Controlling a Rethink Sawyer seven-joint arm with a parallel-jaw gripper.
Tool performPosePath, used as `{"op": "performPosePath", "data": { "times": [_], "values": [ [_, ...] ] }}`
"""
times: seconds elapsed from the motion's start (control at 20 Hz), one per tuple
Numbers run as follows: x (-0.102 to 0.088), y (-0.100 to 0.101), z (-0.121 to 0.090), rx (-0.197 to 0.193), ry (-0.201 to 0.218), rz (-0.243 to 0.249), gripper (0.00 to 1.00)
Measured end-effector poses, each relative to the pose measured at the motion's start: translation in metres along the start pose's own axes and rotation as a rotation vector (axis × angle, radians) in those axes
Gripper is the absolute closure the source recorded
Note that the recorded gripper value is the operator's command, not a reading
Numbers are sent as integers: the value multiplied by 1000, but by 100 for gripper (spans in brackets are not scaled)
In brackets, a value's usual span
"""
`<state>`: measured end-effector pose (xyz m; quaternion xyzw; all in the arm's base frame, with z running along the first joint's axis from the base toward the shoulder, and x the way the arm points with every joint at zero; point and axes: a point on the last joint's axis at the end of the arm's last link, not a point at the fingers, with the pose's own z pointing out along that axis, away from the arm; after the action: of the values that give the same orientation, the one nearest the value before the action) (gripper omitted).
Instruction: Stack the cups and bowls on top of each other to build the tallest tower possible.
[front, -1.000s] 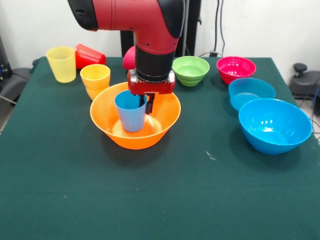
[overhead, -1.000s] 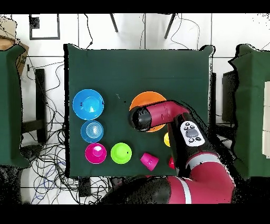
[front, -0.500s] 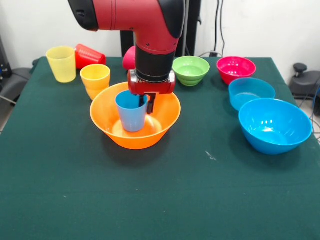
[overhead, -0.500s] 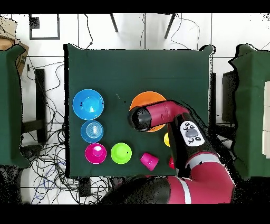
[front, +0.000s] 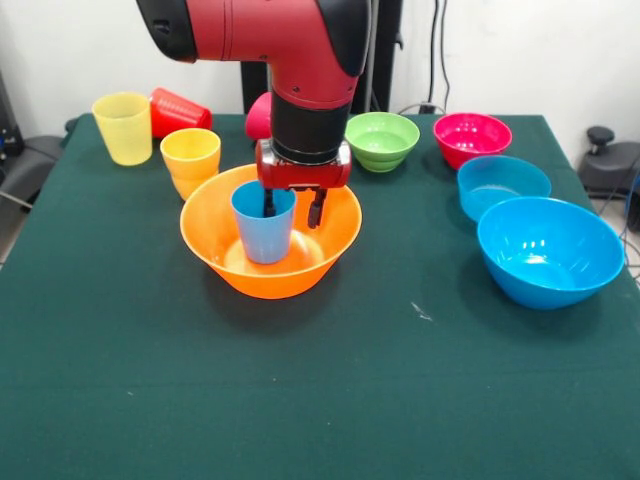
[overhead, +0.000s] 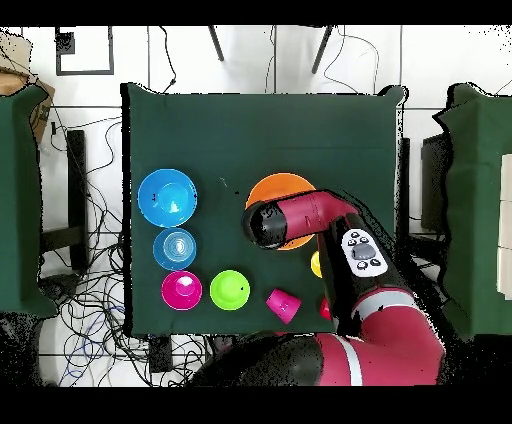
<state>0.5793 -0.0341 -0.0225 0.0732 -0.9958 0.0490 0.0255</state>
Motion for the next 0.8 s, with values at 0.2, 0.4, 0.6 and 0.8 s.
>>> {"op": "performPosePath", "data": {
  "times": [0.2,0.4,0.6,0.8],
  "values": [
    [0,0,0,0,0,0,0],
    [0,0,0,0,0,0,0],
    [-1,-1,-2,2,-3,0,0],
    [-4,-4,-10,9,-15,4,0]
  ]
}}
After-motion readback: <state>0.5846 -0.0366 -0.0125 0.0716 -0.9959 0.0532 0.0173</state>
